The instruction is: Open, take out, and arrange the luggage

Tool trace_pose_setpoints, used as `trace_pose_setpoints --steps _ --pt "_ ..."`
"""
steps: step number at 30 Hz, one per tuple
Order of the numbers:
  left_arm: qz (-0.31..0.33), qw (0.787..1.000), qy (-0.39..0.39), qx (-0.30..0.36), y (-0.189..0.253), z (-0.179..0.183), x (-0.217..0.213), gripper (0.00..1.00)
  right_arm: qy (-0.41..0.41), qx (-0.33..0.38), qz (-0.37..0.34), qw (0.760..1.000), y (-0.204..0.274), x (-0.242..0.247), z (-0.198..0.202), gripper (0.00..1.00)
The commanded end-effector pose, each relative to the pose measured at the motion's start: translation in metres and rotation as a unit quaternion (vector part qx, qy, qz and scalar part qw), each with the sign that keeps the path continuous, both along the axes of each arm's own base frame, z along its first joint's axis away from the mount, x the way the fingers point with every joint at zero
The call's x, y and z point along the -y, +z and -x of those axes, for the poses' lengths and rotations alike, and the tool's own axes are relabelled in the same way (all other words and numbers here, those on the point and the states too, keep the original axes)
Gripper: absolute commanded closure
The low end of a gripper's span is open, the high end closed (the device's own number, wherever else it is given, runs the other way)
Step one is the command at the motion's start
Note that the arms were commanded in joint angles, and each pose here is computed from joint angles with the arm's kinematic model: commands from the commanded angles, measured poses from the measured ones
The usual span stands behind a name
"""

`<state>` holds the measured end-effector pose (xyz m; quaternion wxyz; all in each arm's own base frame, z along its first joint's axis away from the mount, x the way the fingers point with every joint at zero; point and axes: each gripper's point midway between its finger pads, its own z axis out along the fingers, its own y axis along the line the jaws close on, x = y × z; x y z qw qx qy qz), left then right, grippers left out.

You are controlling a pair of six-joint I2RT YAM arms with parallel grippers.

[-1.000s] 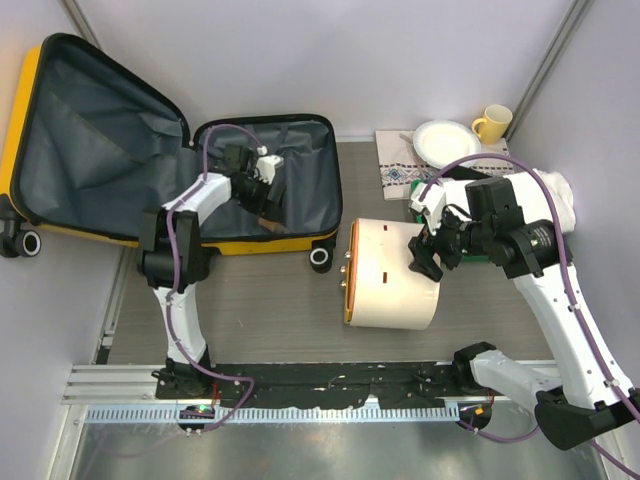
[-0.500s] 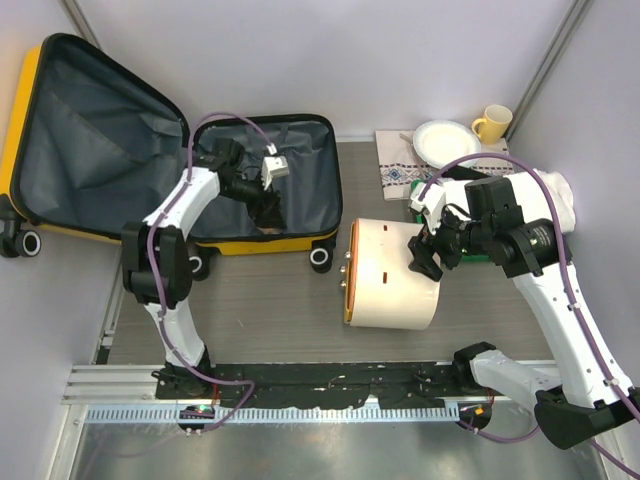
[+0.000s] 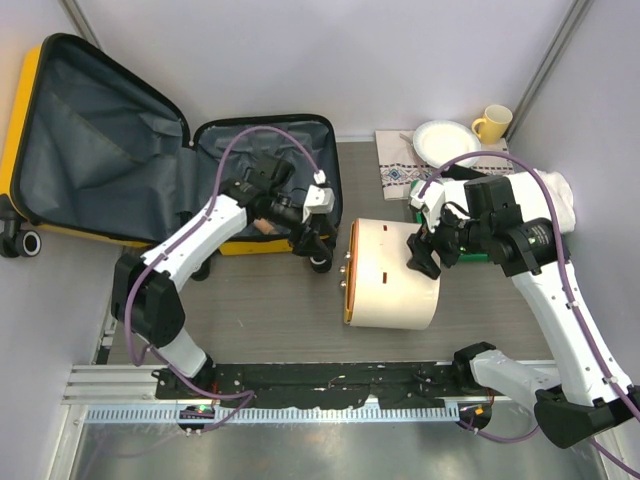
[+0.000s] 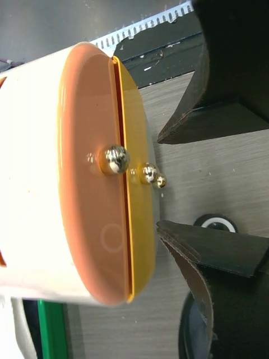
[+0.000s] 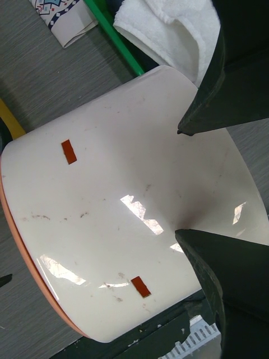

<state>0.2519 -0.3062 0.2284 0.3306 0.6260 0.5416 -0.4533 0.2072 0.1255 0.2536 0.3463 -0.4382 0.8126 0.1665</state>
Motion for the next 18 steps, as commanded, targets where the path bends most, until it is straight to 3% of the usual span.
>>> trace_pose_setpoints --steps 1,11,18 --pt "0.016 0.999 -0.023 0.046 0.011 0.013 0.016 0.38 -0.033 -0.101 0.131 0.986 -0.065 0.043 0.015 0.27" --pt "0.008 0.997 -0.037 0.067 0.008 0.032 0.034 0.42 -0.032 -0.101 0.133 0.985 -0.065 0.045 0.022 0.26" --pt "0.001 0.998 0.017 0.057 0.010 0.024 0.045 0.59 -0.033 -0.096 0.134 0.986 -0.065 0.046 0.023 0.27"
